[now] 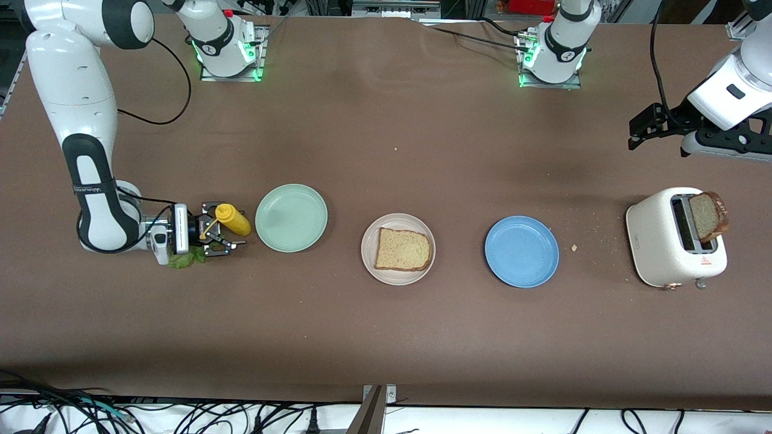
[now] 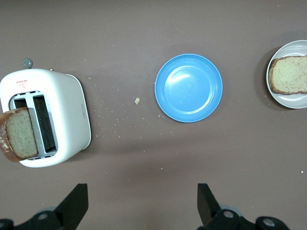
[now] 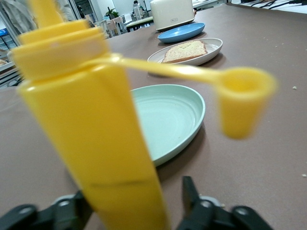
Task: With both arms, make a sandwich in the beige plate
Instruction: 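Close the right gripper around the yellow mustard bottle, then lift the mustard bottle and carry it over the toast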
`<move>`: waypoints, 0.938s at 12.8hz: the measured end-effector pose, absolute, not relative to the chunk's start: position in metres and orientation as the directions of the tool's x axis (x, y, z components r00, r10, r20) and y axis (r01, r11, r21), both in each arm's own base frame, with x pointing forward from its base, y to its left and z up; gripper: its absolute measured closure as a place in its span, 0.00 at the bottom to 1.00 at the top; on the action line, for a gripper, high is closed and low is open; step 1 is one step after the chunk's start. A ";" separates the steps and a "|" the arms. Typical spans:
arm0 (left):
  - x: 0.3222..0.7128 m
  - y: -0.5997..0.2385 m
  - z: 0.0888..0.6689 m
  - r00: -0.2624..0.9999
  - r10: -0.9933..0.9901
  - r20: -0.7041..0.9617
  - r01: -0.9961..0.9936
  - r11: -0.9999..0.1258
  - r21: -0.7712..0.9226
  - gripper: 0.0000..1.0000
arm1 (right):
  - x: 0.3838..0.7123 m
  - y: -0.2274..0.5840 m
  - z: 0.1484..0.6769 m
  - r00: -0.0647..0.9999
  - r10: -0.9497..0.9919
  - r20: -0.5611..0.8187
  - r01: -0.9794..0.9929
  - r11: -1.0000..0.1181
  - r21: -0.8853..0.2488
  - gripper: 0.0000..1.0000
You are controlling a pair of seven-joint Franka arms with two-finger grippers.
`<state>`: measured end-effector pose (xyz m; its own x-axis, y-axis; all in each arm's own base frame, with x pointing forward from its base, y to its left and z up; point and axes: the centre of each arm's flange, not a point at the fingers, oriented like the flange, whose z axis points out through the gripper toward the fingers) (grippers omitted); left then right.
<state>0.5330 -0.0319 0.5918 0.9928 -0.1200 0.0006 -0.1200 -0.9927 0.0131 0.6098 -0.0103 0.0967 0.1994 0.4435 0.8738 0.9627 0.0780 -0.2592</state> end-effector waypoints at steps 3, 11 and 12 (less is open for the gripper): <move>0.533 -0.032 0.592 0.993 -0.120 0.001 -0.120 -0.993 0.013 0.00 | 0.613 -0.011 0.099 0.193 0.446 0.874 0.966 0.069 -0.249 0.59; 0.533 -0.033 0.592 0.992 -0.122 0.001 -0.122 -0.992 0.013 0.00 | 0.652 0.023 0.269 0.217 0.813 0.540 0.948 -0.043 -0.317 0.72; 0.533 -0.033 0.592 0.992 -0.122 0.001 -0.122 -0.992 0.013 0.00 | 0.652 0.045 0.293 0.231 0.853 0.468 0.944 -0.079 -0.322 0.72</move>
<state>0.5329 -0.0333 0.5918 0.9925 -0.1224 0.0006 -0.1224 -0.9924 0.0130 0.6518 0.0447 0.2933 0.2306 0.8531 0.4680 0.9436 -0.0785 -0.3217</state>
